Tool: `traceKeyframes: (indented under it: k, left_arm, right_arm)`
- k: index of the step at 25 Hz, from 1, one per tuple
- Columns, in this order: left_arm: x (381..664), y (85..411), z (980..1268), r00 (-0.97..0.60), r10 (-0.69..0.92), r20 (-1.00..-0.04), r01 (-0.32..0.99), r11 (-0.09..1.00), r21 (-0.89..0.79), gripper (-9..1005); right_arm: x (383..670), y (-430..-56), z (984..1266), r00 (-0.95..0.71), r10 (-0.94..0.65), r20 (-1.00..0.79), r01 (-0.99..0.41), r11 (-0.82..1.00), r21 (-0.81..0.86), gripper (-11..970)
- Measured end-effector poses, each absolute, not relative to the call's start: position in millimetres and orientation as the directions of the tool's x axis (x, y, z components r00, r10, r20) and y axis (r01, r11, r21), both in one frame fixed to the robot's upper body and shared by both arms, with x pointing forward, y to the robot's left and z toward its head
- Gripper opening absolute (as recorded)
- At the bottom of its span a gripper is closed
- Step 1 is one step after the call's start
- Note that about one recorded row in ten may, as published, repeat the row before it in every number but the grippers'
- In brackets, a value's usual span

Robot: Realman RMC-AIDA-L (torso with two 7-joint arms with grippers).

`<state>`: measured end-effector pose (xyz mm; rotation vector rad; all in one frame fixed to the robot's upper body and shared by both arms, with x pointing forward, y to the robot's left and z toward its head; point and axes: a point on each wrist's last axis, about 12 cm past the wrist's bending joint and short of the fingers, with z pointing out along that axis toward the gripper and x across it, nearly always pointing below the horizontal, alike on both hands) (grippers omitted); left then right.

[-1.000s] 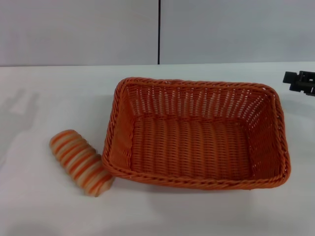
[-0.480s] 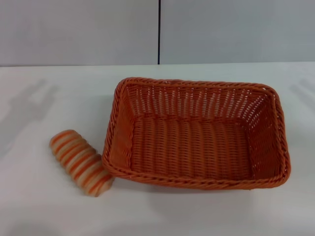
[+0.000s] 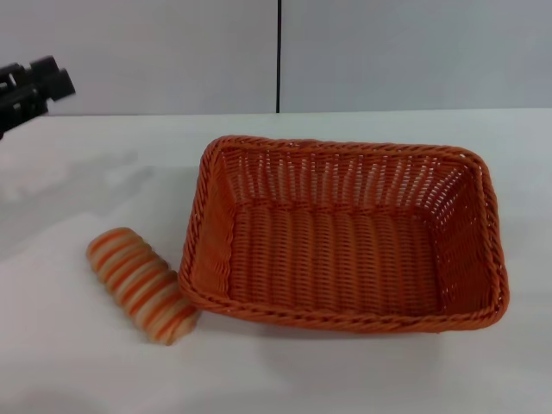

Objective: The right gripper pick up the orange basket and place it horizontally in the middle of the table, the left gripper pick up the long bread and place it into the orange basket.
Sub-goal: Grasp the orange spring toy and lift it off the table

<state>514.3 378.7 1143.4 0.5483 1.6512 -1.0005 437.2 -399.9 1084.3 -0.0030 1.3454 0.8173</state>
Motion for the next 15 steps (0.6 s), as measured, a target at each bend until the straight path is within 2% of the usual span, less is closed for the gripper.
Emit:
traceKeyframes:
  k: [4, 15]
  left_arm:
    - [520, 378, 1153, -0.387, -0.022, -0.922, 0.777, 0.530, -0.340, 432]
    - [517, 382, 1162, -0.414, 0.028, -0.910, 0.783, 0.521, -0.341, 465]
  right_arm:
    - [436, -399, 1083, -0.002, 0.511, -0.860, -0.522, 0.733, 0.436, 557]
    - [440, -398, 1084, 0.008, 0.503, -0.864, -0.524, 0.738, 0.425, 556]
